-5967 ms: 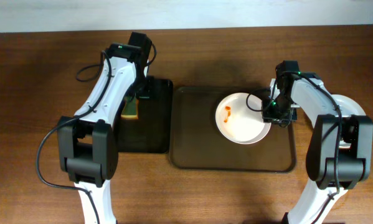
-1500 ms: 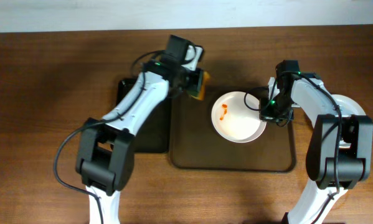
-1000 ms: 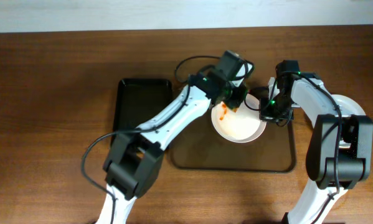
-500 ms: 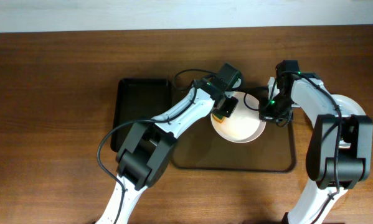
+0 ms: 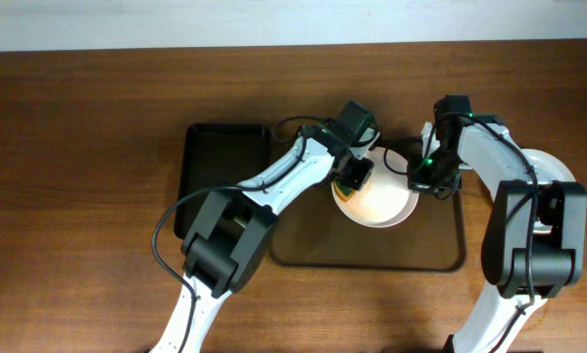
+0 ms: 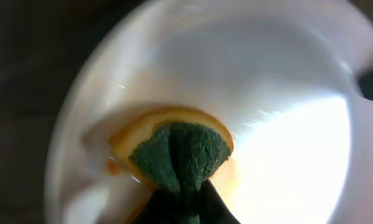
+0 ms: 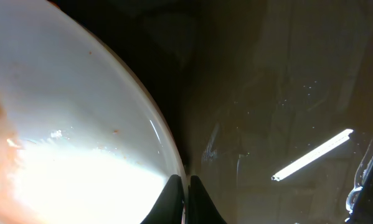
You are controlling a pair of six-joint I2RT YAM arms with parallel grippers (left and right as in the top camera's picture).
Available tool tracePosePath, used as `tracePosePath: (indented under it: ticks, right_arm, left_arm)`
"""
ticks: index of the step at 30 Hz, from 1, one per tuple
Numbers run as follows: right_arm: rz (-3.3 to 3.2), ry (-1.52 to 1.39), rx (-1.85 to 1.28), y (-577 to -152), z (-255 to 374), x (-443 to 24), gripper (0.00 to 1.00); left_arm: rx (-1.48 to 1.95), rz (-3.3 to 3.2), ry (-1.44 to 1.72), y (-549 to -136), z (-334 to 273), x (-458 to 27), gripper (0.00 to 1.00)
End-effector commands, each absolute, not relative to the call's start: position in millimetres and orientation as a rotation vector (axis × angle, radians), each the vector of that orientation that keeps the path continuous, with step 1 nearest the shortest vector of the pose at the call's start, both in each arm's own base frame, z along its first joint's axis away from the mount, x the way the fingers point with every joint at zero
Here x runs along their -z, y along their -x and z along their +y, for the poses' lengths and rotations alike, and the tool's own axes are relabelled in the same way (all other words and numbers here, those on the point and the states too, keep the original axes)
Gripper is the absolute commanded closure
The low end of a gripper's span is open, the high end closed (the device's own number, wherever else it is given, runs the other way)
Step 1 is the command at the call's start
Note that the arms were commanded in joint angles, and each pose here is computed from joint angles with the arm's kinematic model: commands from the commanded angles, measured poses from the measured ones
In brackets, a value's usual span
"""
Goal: Clean dirty plates on tray and stack at the side
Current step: 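Scrub the plate's sauce with the sponge while the right gripper holds it, then return the sponge with the left gripper over the black tray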
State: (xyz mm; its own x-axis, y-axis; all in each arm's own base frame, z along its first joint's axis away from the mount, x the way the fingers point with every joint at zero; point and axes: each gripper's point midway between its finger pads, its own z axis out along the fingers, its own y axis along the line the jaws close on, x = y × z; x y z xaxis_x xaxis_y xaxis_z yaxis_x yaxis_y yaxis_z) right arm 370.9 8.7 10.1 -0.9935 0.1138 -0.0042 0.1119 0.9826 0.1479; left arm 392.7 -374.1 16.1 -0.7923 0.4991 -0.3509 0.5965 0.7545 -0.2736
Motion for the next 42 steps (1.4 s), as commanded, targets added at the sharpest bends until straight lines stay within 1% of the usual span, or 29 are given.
tracePosePath:
  ticks: [1, 4, 6, 7, 10, 11, 13, 14, 15, 17, 18, 19, 20, 23, 25, 27, 29, 32, 33, 35, 36, 37, 38, 39, 40, 41, 42]
  right_arm:
    - [3.136, -0.169, -0.205, -366, 8, -5, 0.96]
    - [3.136, -0.169, -0.205, -366, 8, -5, 0.96]
    - [3.136, -0.169, -0.205, -366, 8, -5, 0.96]
    - [3.136, -0.169, -0.205, -366, 8, -5, 0.96]
    - [3.136, -0.169, -0.205, -366, 8, -5, 0.96]
    - [3.136, -0.169, -0.205, -366, 8, -5, 0.95]
    - [3.136, -0.169, -0.205, -366, 8, -5, 0.95]
    - [3.136, -0.169, -0.206, -366, 8, -5, 0.94]
    - [3.136, -0.169, -0.206, -366, 8, -5, 0.95]
    - [3.136, -0.169, -0.206, -366, 8, -5, 0.94]
    - [3.135, -0.169, -0.207, -366, 8, -5, 0.94]
    - [3.136, -0.169, -0.206, -366, 8, -5, 0.90]
    - [3.136, -0.169, -0.206, -366, 8, -5, 0.87]
    - [3.136, -0.169, -0.207, -366, 8, -5, 0.87]
    - [3.136, -0.169, -0.206, -366, 8, -5, 0.87]
    - [3.136, -0.169, -0.206, -366, 8, -5, 0.87]
    - [3.135, -0.169, -0.207, -366, 8, -5, 0.87]
    - [3.136, -0.169, -0.206, -366, 8, -5, 0.87]
    - [3.136, -0.169, -0.206, -366, 8, -5, 0.87]
    - [3.136, -0.169, -0.206, -366, 8, -5, 0.87]
    - [3.137, -0.169, -0.206, -366, 8, -5, 0.81]
    - [3.137, -0.169, -0.206, -365, 8, -5, 0.72]
    - [3.137, -0.169, -0.207, -365, 8, -5, 0.68]
    - [3.137, -0.169, -0.207, -366, 8, -5, 0.67]
    - [3.136, -0.169, -0.207, -366, 8, -5, 0.74]
    - [3.136, -0.169, -0.207, -366, 8, -5, 0.86]
    - [3.136, -0.169, -0.207, -366, 8, -5, 0.89]
  left_arm:
    - [1.025, 2.727, -0.937, -352, -397, -24, 0.95]
    - [1.417, 2.632, -0.905, -352, -399, -59, 1.00]
    - [1.528, 2.560, -0.857, -371, -388, -81, 1.00]
    - [1.592, 2.499, -0.775, -398, -374, -107, 1.00]
    - [1.587, 2.452, -0.665, -435, -346, -137, 1.00]
    - [1.557, 2.460, -0.607, -450, -328, -145, 1.00]
    - [1.404, 2.560, -0.468, -470, -291, -138, 1.00]
    - [1.115, 2.735, -0.272, -486, -234, -114, 1.00]
    - [0.943, 2.831, -0.170, -488, -200, -99, 1.00]
    - [0.676, 2.961, -0.041, -482, -149, -79, 1.00]
    - [0.438, 3.050, 0.041, -473, -108, -68, 1.00]
    - [0.229, 3.104, 0.096, -465, -74, -62, 1.00]
    - [0.089, 3.133, 0.129, -459, -50, -60, 1.00]
    - [0.039, 3.178, 0.163, -448, -36, -48, 1.00]
    - [0.033, 3.214, 0.154, -438, -38, -30, 1.00]
    - [0.030, 3.226, 0.134, -434, -43, -21, 1.00]
    - [0.034, 3.207, 0.117, -437, -48, -27, 1.00]
    - [0.047, 3.139, 0.113, -446, -49, -51, 1.00]
    - [0.047, 3.135, 0.112, -446, -49, -53, 0.96]
    - [0.046, 3.148, 0.114, -443, -49, -51, 0.65]
    - [0.042, 3.172, 0.115, -437, -48, -49, 0.33]
    - [0.050, 3.194, 0.117, -432, -49, -48, 0.09]
    - [0.080, 3.209, 0.118, -428, -52, -48, 0.00]
    - [0.132, 3.215, 0.121, -427, -58, -49, 0.00]
    - [0.166, 3.215, 0.121, -427, -62, -49, 0.00]
    - [0.165, 3.215, 0.122, -427, -61, -49, 0.00]
    - [0.165, 3.215, 0.122, -427, -61, -49, 0.00]
